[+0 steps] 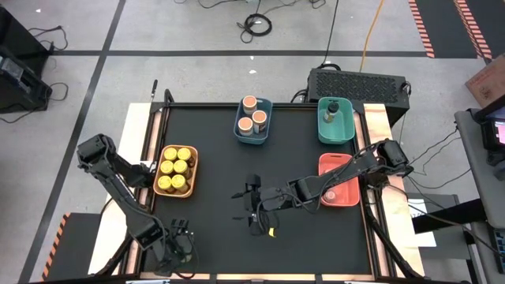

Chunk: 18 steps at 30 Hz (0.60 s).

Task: Sort spices by type
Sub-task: Put the black seasoning bottle into the light green bin

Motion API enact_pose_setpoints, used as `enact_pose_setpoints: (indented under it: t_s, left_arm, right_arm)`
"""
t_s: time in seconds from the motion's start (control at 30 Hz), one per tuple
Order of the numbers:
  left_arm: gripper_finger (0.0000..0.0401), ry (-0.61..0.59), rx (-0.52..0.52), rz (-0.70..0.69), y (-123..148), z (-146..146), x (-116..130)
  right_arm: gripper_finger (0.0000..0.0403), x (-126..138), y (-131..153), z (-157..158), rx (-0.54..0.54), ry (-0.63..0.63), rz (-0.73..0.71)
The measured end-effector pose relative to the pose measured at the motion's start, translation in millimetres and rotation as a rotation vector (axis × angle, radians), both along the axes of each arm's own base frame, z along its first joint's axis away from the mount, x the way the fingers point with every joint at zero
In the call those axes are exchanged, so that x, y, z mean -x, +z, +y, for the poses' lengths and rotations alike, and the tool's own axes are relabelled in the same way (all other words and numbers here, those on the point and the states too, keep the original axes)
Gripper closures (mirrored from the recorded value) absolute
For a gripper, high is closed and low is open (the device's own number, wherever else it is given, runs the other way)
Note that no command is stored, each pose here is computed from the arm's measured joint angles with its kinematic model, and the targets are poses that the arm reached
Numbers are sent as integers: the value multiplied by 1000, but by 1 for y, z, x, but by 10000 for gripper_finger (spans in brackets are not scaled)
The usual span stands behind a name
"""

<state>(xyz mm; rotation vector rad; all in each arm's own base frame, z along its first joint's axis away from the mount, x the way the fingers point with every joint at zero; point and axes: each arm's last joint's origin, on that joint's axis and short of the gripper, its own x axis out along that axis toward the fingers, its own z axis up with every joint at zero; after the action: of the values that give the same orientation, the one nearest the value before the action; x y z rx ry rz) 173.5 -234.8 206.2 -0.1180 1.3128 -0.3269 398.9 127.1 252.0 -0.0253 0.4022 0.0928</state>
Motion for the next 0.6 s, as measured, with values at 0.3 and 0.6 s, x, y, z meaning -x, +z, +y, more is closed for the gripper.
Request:
enact_pose_setpoints:
  t_s: [0.3, 0.6]
  left_arm:
    - [148, -7, 39, 55, 0, 1, -1]
    - [191, 3, 43, 54, 1, 4, -5]
  right_arm:
    - [94, 0, -1, 0, 3, 0, 8]
    - [94, 1, -1, 0, 2, 0, 12]
